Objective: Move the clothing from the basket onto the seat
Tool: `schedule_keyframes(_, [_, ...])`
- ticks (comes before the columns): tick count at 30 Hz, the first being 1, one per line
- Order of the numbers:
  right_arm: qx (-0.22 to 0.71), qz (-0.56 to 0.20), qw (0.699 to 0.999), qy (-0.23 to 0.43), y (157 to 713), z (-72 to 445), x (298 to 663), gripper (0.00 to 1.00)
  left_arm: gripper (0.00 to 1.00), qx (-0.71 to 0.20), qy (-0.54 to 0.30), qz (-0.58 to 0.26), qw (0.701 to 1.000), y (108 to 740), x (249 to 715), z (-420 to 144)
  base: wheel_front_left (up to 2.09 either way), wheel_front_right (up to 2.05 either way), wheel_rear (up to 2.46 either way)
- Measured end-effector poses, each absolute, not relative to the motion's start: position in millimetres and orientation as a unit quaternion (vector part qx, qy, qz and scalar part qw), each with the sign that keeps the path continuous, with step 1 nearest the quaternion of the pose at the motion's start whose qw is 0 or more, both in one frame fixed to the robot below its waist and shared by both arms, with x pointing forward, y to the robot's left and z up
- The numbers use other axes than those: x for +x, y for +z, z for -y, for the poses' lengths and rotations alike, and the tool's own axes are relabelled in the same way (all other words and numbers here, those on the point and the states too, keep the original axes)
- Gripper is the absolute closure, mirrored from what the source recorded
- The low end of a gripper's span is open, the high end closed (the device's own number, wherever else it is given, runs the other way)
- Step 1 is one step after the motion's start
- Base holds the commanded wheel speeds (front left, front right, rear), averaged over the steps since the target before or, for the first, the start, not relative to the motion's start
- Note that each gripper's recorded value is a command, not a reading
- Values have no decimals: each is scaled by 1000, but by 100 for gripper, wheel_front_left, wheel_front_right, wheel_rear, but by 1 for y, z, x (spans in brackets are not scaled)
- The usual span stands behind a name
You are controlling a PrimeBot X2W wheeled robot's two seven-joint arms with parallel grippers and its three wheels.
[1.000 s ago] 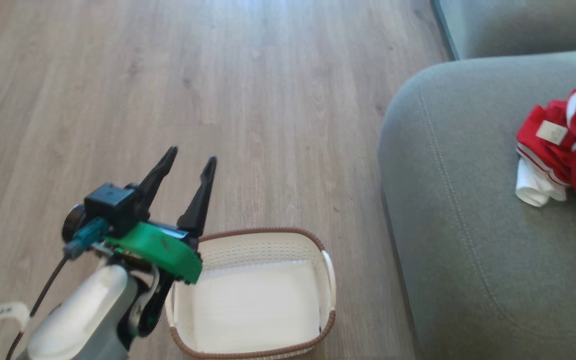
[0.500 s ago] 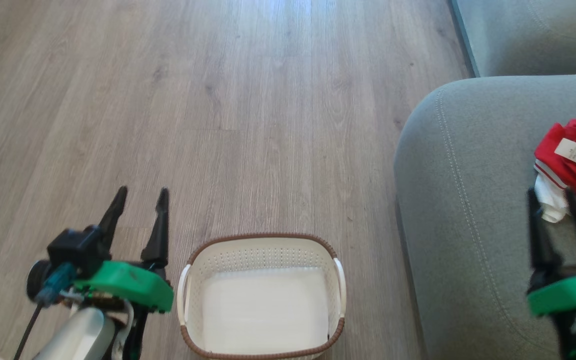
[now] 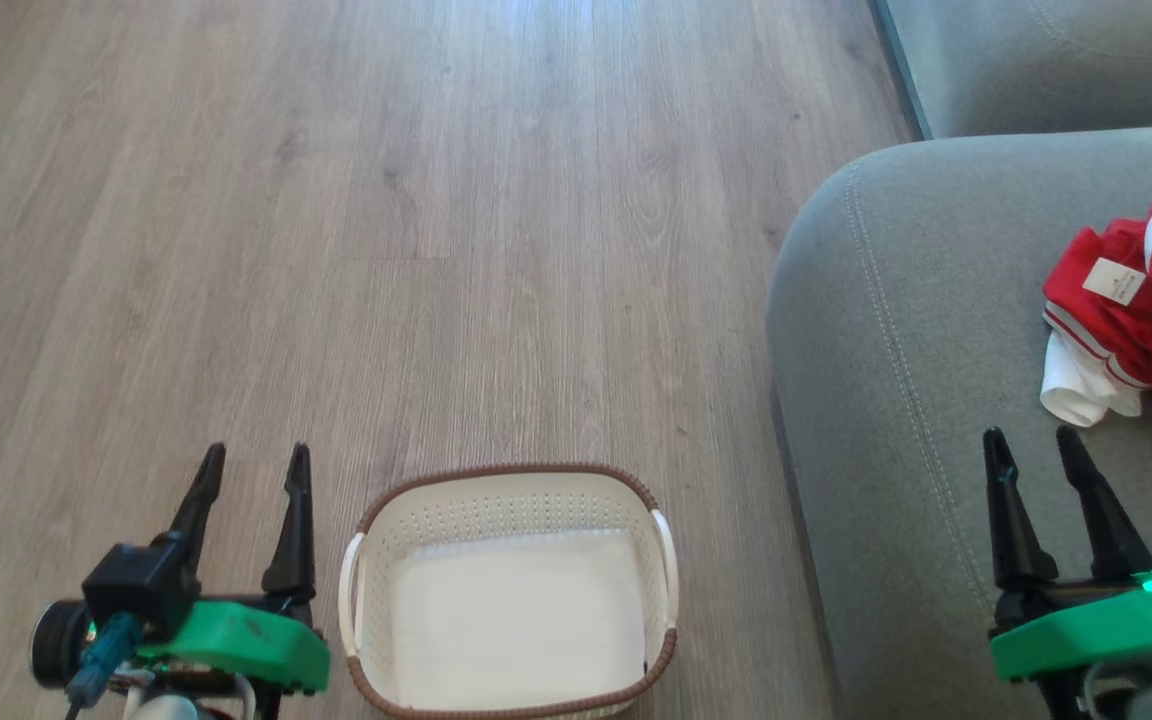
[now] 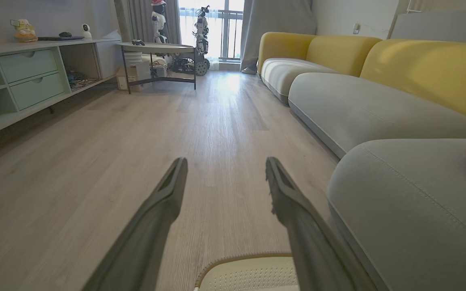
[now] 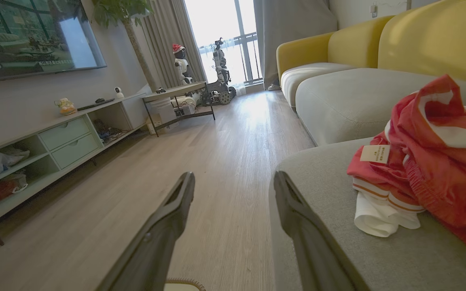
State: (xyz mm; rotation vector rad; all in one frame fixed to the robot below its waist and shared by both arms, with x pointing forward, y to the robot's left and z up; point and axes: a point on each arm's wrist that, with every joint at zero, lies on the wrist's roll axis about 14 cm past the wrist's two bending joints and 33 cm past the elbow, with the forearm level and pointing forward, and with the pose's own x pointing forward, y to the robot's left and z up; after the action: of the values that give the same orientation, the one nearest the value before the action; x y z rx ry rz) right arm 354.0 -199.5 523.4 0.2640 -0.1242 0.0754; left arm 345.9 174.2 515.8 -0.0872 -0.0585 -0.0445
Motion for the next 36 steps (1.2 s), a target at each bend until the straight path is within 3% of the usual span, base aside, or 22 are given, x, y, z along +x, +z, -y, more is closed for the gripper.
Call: schedule_keyframes(36, [128,65,989,48,525,189,358,0,0,-65,-15,34,997,507,348,-178,0,0,0])
